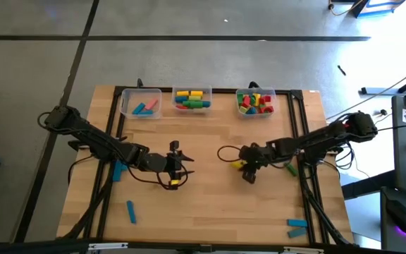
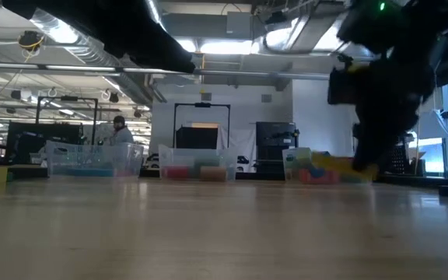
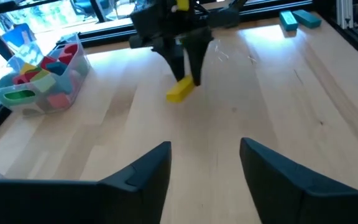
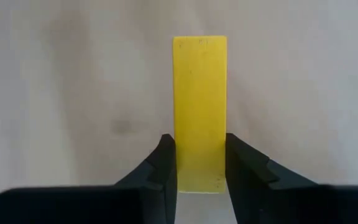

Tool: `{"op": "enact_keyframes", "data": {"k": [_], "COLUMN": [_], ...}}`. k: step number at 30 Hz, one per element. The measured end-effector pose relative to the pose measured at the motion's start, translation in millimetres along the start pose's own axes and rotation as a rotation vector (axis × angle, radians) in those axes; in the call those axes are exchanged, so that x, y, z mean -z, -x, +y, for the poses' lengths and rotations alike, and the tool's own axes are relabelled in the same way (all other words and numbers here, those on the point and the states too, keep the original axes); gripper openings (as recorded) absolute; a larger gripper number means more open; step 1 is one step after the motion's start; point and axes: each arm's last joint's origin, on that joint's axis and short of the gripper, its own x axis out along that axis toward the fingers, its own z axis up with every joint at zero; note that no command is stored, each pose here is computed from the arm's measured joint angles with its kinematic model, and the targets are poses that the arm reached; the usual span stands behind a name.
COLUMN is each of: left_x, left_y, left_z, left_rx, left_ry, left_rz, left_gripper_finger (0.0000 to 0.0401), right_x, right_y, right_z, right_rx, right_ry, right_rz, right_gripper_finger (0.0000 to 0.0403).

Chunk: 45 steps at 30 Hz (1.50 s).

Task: Sort blocks by size
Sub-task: Put the yellow rectangular block into the left transparent bin

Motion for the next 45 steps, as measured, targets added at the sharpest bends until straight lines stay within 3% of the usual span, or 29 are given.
{"op": "enact_keyframes", "data": {"k": [9,26,35,39,45], "left_x": [5.2,-25.9,-29.2,-30.2,-32.2], "left_y": [-13.3,-76.9,-97.7,-98.0,-97.8], "left_z": [-6.5,-30.3,-31.8,-32.0,-32.5], "left_rx": [0.035,0.083,0.259,0.269,0.263], "left_ry": [-0.112,-0.500,-0.504,-0.512,-0.536], "left_rz": [-0.013,-0.060,-0.107,-0.112,-0.134], "left_gripper_finger": [0.0258,0.0253,0.0253,0.0230,0.0147], "right_x": [-14.2,-24.8,-26.7,-27.0,-27.5], "right_y": [5.9,-4.6,-4.8,-4.9,-4.4], "right_z": [36.0,49.3,51.9,51.6,52.2], "right_rx": [-0.294,-0.479,-0.526,-0.530,-0.535], "right_ry": [0.070,0.132,0.165,0.168,0.168], "right_rz": [-0.201,-0.289,-0.305,-0.309,-0.315], "right_gripper_finger": [0.0101,0.0103,0.0103,0.0103,0.0103]}}
